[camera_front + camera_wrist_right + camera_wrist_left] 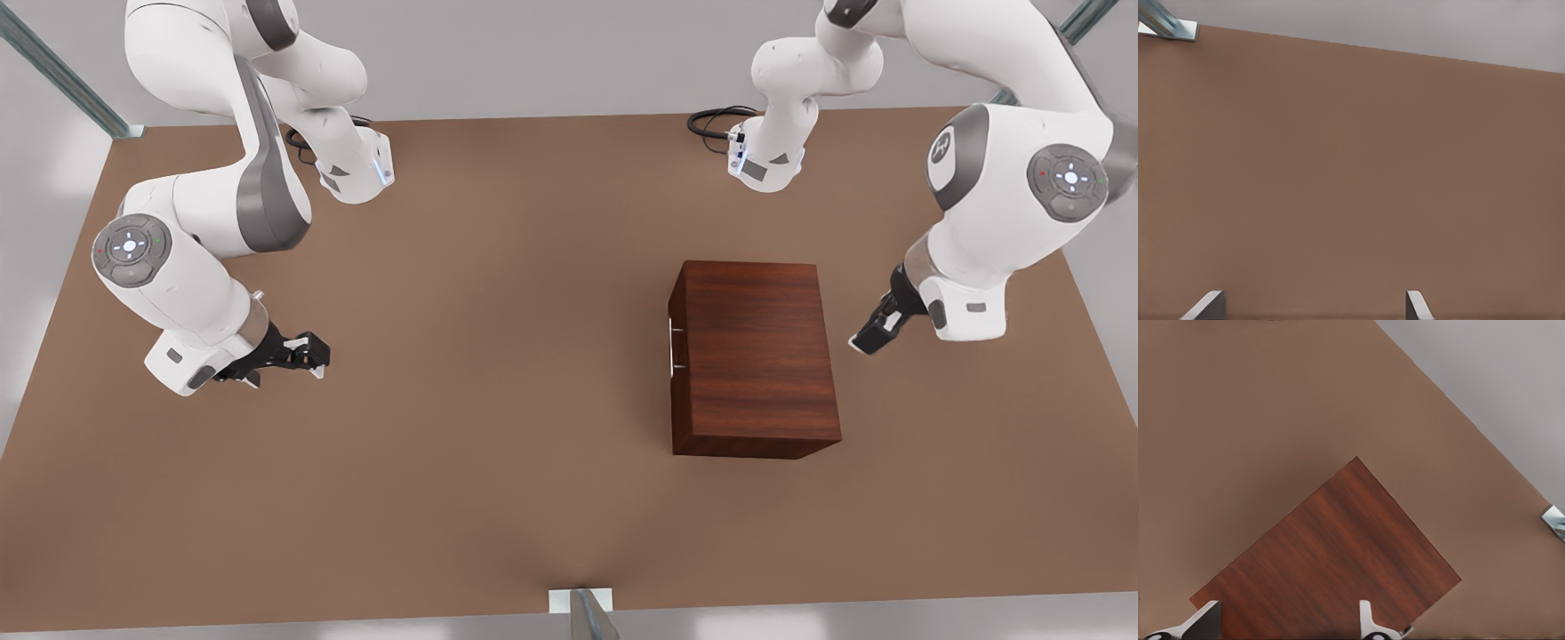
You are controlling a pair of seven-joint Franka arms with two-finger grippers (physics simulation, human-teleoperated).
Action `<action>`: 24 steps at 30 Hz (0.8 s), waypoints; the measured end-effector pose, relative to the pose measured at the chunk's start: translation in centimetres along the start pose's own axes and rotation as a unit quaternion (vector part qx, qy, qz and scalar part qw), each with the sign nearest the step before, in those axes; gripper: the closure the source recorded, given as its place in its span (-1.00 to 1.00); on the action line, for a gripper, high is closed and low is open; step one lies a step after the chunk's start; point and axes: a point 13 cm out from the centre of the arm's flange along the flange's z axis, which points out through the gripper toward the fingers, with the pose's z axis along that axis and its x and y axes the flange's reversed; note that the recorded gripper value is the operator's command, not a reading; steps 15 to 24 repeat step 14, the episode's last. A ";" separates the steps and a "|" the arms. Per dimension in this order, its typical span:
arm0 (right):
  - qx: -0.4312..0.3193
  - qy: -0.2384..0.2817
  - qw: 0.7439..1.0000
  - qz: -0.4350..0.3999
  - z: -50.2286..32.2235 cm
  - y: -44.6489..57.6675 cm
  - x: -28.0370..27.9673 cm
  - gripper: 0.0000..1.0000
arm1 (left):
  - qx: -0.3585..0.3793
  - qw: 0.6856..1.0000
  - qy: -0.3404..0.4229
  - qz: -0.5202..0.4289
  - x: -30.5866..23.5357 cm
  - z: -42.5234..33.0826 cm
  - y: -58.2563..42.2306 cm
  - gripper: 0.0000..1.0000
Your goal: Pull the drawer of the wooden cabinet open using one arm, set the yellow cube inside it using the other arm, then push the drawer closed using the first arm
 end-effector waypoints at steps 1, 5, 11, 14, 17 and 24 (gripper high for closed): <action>0.000 0.000 1.000 0.000 0.0 0.0 0.0 -1.00 | -0.002 1.000 0.001 0.024 0.1 0.0 0.1 -1.00; 0.000 -0.001 1.000 0.000 -0.1 0.0 0.0 -1.00 | -0.014 0.993 0.011 0.113 0.2 1.2 -0.1 -1.00; 0.000 -0.002 1.000 0.000 -0.2 0.2 -0.1 -1.00 | -0.020 0.977 0.019 0.210 0.1 1.9 0.1 -1.00; 0.000 -0.002 1.000 0.000 -0.2 0.1 -0.1 -1.00 | -0.020 0.969 0.021 0.247 0.2 2.0 0.2 -1.00; 0.000 -0.002 1.000 0.000 -0.2 0.1 -0.1 -1.00 | -0.020 0.969 0.021 0.247 0.2 2.0 0.2 -1.00; 0.000 -0.002 1.000 0.000 -0.2 0.1 -0.1 -1.00 | -0.020 0.969 0.021 0.247 0.2 2.0 0.2 -1.00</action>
